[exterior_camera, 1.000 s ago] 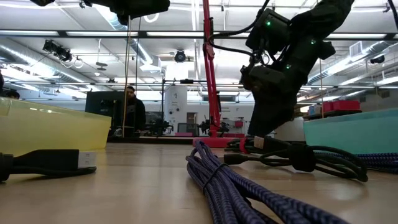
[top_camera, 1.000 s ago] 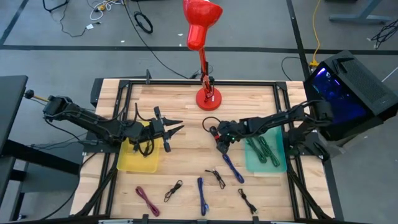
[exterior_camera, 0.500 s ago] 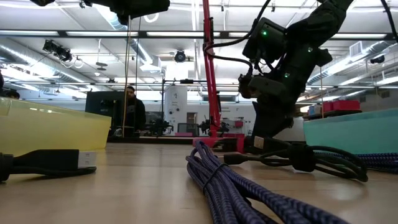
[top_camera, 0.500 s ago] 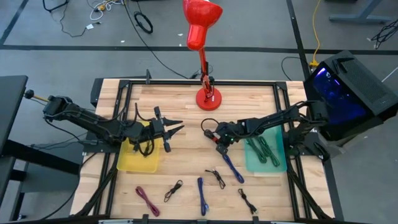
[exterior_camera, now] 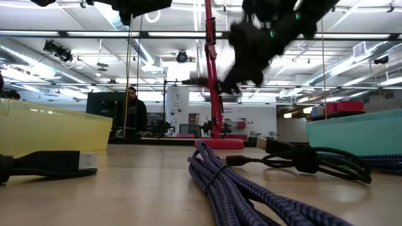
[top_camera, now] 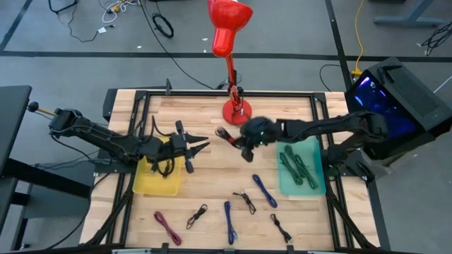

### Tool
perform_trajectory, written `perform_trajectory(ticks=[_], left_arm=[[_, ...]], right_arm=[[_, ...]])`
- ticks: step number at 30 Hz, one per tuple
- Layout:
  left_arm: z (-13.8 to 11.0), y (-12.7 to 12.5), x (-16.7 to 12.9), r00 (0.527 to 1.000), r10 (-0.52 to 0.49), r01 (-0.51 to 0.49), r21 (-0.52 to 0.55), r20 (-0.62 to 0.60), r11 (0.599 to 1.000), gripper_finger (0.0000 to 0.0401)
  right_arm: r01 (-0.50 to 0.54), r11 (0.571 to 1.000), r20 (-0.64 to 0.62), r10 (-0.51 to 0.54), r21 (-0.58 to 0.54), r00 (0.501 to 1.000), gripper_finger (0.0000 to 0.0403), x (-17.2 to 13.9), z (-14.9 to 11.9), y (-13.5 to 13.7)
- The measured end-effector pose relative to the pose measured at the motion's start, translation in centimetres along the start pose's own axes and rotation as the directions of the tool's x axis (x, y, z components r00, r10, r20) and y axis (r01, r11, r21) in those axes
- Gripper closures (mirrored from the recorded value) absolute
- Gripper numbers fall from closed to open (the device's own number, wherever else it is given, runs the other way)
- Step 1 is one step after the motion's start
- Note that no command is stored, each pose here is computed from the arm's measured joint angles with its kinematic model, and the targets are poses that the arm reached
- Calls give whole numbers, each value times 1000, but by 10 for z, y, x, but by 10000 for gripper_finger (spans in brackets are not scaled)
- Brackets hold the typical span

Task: Pick & Place USB Port
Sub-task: Put the black USB cable with the red tape into the yellow transparent bin

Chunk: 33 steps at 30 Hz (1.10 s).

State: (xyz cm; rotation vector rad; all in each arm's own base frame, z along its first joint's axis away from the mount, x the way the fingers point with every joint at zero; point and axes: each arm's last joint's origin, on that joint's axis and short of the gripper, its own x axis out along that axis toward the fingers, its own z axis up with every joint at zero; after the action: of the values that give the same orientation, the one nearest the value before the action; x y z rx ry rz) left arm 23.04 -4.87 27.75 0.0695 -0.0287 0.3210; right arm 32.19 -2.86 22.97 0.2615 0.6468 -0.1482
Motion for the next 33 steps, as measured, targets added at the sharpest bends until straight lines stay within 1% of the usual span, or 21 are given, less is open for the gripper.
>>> perform_trajectory(ticks=[2, 5, 6, 9, 12, 16, 19, 21, 22, 24, 25, 29, 33], left_arm=[[4, 1, 0, 999, -5, 6, -17, 34, 1000, 316], [8, 3, 2, 997, -11, 15, -42, 82, 999, 316], [10, 4, 2, 995, -18, 23, -50, 97, 999, 316], [14, 8, 4, 989, -43, 55, -82, 145, 995, 316], [15, 12, 6, 985, -53, 71, -106, 164, 992, 316], [16, 18, 9, 985, -24, 44, -119, 168, 992, 316], [15, 24, 12, 986, 5, 22, -159, 169, 987, 316], [15, 28, 14, 985, 16, 12, -162, 171, 987, 316], [16, 30, 14, 984, 18, 13, -168, 177, 986, 316], [18, 33, 16, 978, -10, 48, -180, 206, 982, 316], [19, 34, 16, 974, -35, 76, -178, 224, 981, 316], [22, 38, 17, 963, -75, 123, -174, 258, 977, 312], [24, 39, 17, 946, -138, 198, -188, 293, 962, 287]], right_arm=[[-18, 998, 131, 25, -52, 991, 383, -12, 23, 3], [-25, 991, 302, 64, -132, 951, 383, -25, 48, 9], [-22, 988, 343, 75, -156, 936, 383, -29, 54, 10], [-12, 980, 409, 94, -199, 908, 383, -33, 63, 13], [-17, 972, 436, 120, -233, 892, 383, -34, 66, 14], [-1, 966, 475, 128, -258, 870, 383, -43, 71, 12], [9, 965, 513, 131, -262, 848, 383, -54, 76, 12], [-8, 957, 526, 167, -291, 834, 383, -57, 78, 13], [-34, 949, 527, 203, -312, 825, 383, -58, 79, 14], [-81, 936, 526, 263, -343, 809, 385, -59, 80, 17], [-88, 933, 525, 272, -348, 807, 386, -59, 80, 19], [-82, 925, 514, 278, -370, 812, 386, -57, 78, 23], [-77, 923, 534, 285, -378, 796, 386, -58, 80, 24]])
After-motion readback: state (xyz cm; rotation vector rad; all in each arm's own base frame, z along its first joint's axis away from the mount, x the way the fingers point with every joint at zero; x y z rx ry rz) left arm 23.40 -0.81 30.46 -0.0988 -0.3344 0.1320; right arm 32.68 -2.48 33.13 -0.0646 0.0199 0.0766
